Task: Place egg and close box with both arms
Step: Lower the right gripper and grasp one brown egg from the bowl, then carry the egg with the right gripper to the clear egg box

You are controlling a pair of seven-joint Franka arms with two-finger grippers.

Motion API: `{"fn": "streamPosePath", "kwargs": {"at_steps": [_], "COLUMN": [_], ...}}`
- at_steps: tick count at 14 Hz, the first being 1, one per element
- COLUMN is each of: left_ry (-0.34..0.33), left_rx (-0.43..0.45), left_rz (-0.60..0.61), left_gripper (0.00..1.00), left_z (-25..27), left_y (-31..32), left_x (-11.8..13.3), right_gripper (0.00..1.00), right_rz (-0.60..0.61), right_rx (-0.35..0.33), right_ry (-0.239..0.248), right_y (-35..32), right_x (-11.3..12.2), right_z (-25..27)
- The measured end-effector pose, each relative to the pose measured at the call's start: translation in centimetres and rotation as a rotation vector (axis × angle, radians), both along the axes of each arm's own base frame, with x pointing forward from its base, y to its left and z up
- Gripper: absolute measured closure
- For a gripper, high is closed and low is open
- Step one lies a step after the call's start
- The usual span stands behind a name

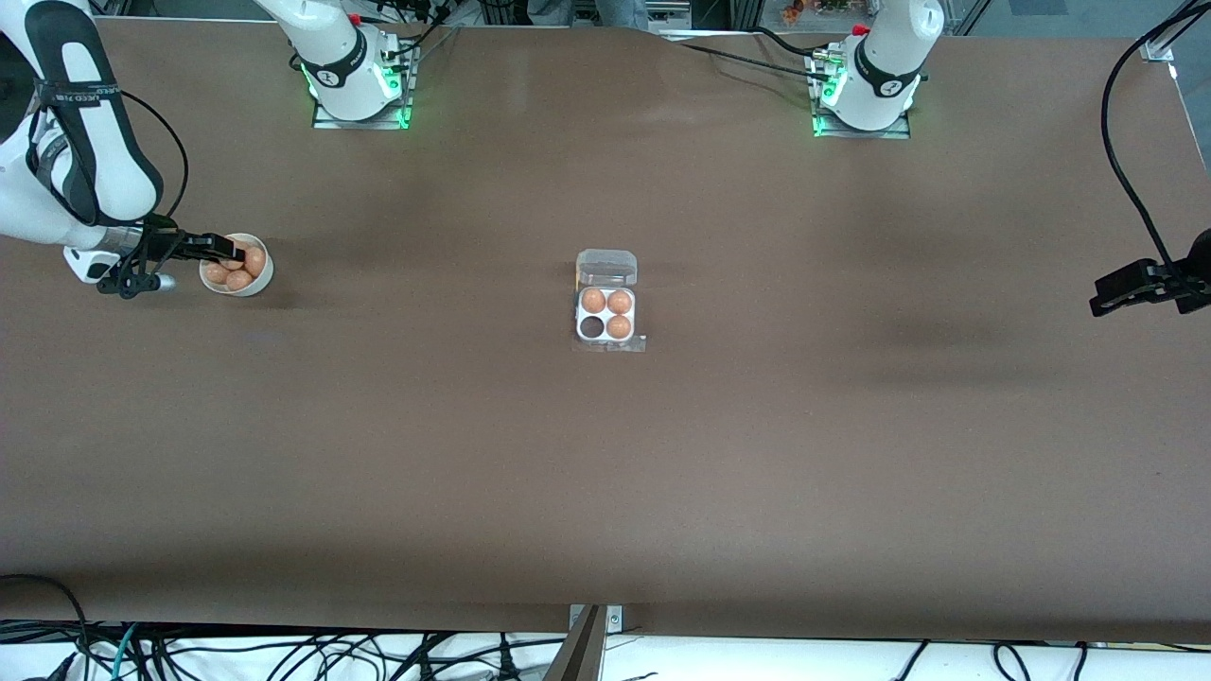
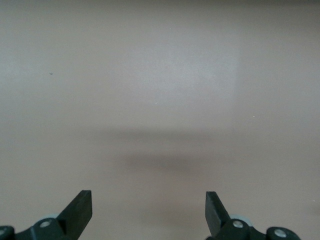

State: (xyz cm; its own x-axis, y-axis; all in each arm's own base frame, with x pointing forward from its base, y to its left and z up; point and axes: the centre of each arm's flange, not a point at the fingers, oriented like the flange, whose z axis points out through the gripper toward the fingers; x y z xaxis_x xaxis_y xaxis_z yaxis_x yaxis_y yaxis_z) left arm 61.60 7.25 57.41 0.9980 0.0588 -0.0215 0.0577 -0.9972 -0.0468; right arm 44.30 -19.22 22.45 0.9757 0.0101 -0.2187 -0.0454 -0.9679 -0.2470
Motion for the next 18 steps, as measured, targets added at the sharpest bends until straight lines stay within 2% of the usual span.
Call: {"fn": "streamPosePath", "kwargs": {"at_steps": [4,9,12,15,18], "left_ry": [0.000,0.000,0.000,0.001,0.001], "left_rx": [0.000,0.000,0.000,0.000,0.000], "left_rz": [0.000,0.000,0.000,0.000,0.000], "left_gripper": [0.00,0.00,0.00,0.00,0.00], "left_z": [0.0,0.0,0.0,-0.1,-0.1], "left_y": [0.0,0.0,0.0,0.0,0.0], "left_x": [0.0,0.0,0.0,0.0,0.0], "right_gripper": [0.51,0.51,0.51,0.51,0.51], "right_rz": [0.002,0.018,0.022,0.007,-0.034], "right_rx": [0.001,0.038,0.042,0.059,0.060], "right_ry": [0.001,0.059,0.067,0.086,0.129], "right_y": [-0.1,-0.2,-0.3,-0.1,1.7], "right_x": [0.3,1.8,2.6,4.0,5.9], "right_z": [0.1,0.5,0.7,2.5,4.4]}}
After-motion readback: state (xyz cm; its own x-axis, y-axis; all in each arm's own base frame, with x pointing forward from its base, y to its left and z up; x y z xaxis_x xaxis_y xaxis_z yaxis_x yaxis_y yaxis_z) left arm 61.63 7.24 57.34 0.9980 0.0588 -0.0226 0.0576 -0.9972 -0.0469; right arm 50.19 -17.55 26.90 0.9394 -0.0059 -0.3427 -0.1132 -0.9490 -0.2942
